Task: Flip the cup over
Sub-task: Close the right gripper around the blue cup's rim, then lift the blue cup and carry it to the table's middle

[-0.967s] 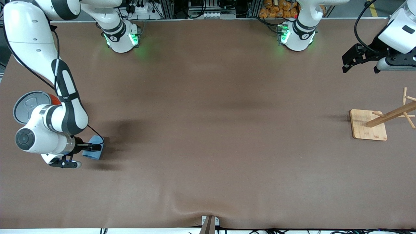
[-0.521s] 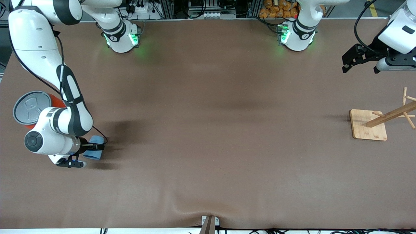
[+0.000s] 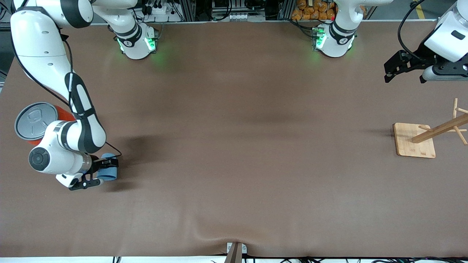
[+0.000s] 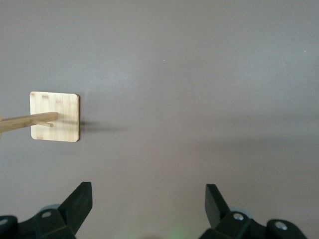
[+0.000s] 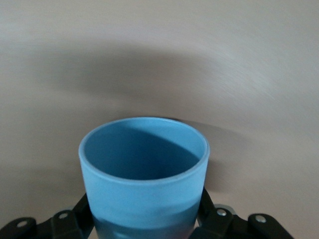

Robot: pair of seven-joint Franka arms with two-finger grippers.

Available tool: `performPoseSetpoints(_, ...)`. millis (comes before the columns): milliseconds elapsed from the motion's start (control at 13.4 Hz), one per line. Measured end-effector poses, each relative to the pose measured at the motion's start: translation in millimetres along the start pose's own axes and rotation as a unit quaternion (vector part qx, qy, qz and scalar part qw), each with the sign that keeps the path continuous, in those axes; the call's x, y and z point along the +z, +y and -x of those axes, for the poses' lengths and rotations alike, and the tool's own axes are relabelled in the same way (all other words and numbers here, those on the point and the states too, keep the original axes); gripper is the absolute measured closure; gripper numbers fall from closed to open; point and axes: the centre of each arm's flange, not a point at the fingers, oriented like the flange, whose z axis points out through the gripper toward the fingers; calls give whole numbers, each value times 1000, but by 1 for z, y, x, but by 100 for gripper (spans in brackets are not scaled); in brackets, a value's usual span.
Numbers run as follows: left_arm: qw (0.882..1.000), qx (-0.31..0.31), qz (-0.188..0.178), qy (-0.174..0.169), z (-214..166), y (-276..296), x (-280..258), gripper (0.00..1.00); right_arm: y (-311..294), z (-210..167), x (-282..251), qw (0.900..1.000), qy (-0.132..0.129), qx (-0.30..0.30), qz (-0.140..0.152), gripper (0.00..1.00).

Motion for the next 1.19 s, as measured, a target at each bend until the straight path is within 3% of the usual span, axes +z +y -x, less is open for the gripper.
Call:
performPoseSetpoints(223, 1000, 1, 0, -2, -2, 1, 3, 0, -24, -7, -23, 993, -2, -121, -2, 21)
performPoseSetpoints(447, 1000, 6, 0, -2, -2, 7, 3, 0, -81, -18, -38, 968, 3, -250, -30, 21)
performPoseSetpoints(595, 1000, 7, 0, -2, -2, 7, 3, 0, -161, -28, -52, 944, 10, -324, -58, 21)
performPoseSetpoints(819, 1000, 6, 0, -1, -2, 7, 3, 0, -280, -28, -70, 899, 24, -428, -88, 21)
performPoseSetpoints(1191, 1000, 6, 0, -1, -2, 7, 3, 0, -439, 1, -54, 832, 15, -548, -87, 21)
